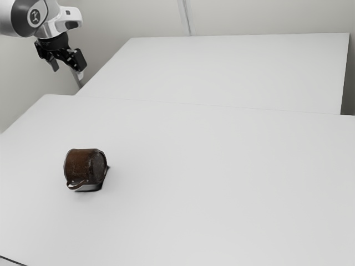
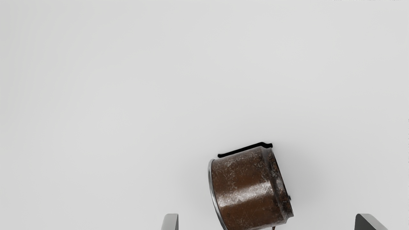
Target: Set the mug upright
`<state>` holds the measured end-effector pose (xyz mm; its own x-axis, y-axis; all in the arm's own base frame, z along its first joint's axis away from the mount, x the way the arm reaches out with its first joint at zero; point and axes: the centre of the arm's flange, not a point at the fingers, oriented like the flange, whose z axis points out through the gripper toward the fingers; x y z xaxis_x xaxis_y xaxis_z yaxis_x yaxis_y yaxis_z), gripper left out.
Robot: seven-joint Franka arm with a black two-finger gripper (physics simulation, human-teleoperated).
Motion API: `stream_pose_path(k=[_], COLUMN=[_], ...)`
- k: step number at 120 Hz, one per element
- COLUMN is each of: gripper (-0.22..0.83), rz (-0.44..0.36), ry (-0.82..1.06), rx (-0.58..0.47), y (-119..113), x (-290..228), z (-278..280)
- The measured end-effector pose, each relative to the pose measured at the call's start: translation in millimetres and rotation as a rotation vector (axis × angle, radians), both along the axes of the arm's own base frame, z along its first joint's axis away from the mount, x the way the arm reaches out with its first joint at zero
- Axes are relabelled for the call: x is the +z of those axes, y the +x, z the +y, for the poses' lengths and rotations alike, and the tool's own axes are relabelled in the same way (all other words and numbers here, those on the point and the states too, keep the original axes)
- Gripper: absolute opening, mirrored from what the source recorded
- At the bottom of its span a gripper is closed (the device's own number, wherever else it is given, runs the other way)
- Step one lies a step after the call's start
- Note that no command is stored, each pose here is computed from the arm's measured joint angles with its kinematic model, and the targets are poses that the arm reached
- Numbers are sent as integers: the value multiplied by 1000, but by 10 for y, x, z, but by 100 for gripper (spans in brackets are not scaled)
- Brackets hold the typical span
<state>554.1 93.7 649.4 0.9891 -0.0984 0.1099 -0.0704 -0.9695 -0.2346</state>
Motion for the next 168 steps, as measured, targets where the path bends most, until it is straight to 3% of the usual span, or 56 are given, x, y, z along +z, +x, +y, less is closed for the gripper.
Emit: stream_pose_path(k=[36, 51, 102, 125, 156, 168], gripper=[62, 62, 62, 62, 62, 61], rz=[6, 28, 217, 243, 215, 209], ry=[-7, -143, -597, -754, -907, -981], rx=[51, 125, 486, 478, 424, 441], y=[-18, -77, -624, -605, -535, -659], x=[-87, -291, -1779, -2373, -2839, -3070], z=[92, 304, 1998, 2220, 2274, 2282])
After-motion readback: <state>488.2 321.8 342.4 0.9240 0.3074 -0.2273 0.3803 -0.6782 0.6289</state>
